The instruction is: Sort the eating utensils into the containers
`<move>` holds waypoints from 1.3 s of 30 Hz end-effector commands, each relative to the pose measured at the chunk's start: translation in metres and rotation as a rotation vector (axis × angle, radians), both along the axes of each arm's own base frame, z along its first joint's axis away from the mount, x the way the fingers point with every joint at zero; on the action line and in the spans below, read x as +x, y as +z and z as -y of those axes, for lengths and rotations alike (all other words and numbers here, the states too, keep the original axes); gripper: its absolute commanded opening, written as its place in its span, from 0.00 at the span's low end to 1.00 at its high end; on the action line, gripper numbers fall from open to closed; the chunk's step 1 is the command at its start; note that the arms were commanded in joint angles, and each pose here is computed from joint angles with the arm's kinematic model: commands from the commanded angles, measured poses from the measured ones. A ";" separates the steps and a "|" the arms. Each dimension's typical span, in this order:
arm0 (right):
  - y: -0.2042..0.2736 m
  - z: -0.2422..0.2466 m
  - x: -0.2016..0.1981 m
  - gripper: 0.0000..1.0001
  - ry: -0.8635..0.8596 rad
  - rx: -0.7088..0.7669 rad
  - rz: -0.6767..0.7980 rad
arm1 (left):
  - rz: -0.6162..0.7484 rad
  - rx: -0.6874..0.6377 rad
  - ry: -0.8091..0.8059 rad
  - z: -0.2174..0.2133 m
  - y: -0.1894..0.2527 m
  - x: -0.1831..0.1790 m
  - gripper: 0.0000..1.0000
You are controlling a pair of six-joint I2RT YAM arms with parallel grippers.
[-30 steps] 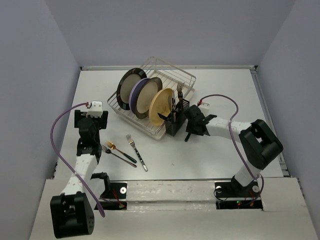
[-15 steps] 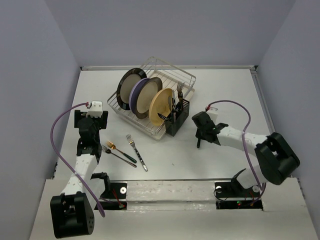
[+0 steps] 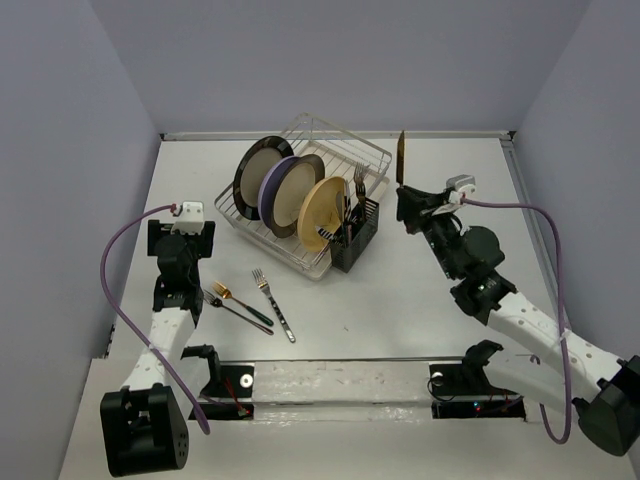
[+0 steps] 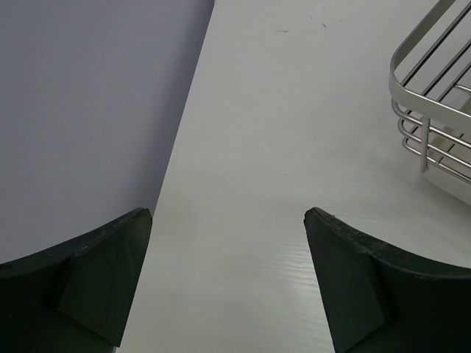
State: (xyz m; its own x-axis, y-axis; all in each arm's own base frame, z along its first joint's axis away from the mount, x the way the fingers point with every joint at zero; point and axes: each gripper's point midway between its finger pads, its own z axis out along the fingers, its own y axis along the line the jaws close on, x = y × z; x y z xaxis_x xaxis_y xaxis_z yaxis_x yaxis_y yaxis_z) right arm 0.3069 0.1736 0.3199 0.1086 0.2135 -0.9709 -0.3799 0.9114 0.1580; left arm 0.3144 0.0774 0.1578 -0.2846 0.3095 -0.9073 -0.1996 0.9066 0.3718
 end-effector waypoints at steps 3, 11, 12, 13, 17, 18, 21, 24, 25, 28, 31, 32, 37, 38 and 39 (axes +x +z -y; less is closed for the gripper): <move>0.080 -0.077 -0.041 0.00 0.263 -0.089 0.581 | 0.039 0.039 0.062 -0.013 0.022 0.002 0.99; 0.045 -0.112 -0.028 0.00 0.317 -0.101 0.617 | 0.018 0.045 0.081 -0.017 0.016 0.000 0.99; 0.043 -0.113 -0.029 0.00 0.326 -0.089 0.619 | 0.017 0.044 0.083 -0.017 0.015 0.000 0.99; 0.036 -0.116 -0.028 0.00 0.337 -0.088 0.603 | 0.012 0.045 0.082 -0.017 0.014 0.000 0.99; 0.002 -0.121 -0.016 0.00 0.329 -0.087 0.540 | 0.010 0.043 0.076 -0.016 0.012 0.000 0.99; -0.005 -0.122 -0.013 0.00 0.326 -0.086 0.531 | 0.012 0.041 0.075 -0.015 0.013 0.001 0.99; -0.028 -0.128 -0.003 0.00 0.313 -0.087 0.505 | 0.007 0.041 0.078 -0.016 0.011 0.000 0.99; -0.038 -0.126 0.000 0.00 0.297 -0.080 0.494 | 0.014 0.045 0.082 -0.017 0.013 -0.001 0.99; -0.043 -0.127 0.000 0.00 0.303 -0.079 0.479 | 0.015 0.047 0.080 -0.016 0.013 -0.001 0.99; -0.051 -0.123 -0.005 0.00 0.315 -0.070 0.454 | 0.013 0.044 0.075 -0.015 0.012 -0.001 0.99; -0.057 -0.117 -0.010 0.00 0.318 -0.063 0.432 | 0.012 0.041 0.075 -0.015 0.012 0.000 0.99; -0.059 -0.116 -0.012 0.00 0.319 -0.064 0.429 | 0.012 0.041 0.074 -0.015 0.012 0.000 0.99; -0.069 -0.108 -0.012 0.00 0.295 -0.062 0.394 | 0.012 0.040 0.071 -0.015 0.011 0.000 0.99; -0.070 -0.108 -0.012 0.00 0.295 -0.059 0.392 | 0.014 0.040 0.071 -0.015 0.012 0.000 0.99; -0.072 -0.108 -0.011 0.00 0.294 -0.056 0.385 | 0.015 0.040 0.069 -0.014 0.013 0.000 0.99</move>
State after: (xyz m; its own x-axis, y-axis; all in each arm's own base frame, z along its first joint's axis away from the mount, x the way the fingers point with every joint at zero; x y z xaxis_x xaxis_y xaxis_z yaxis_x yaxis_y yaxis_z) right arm 0.3026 0.3004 0.1886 0.2380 0.0533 -0.9698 -0.6959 0.7060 -0.1319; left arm 0.3080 0.0892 0.1461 -0.3551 0.3139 -0.8805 -0.2349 0.8818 0.4090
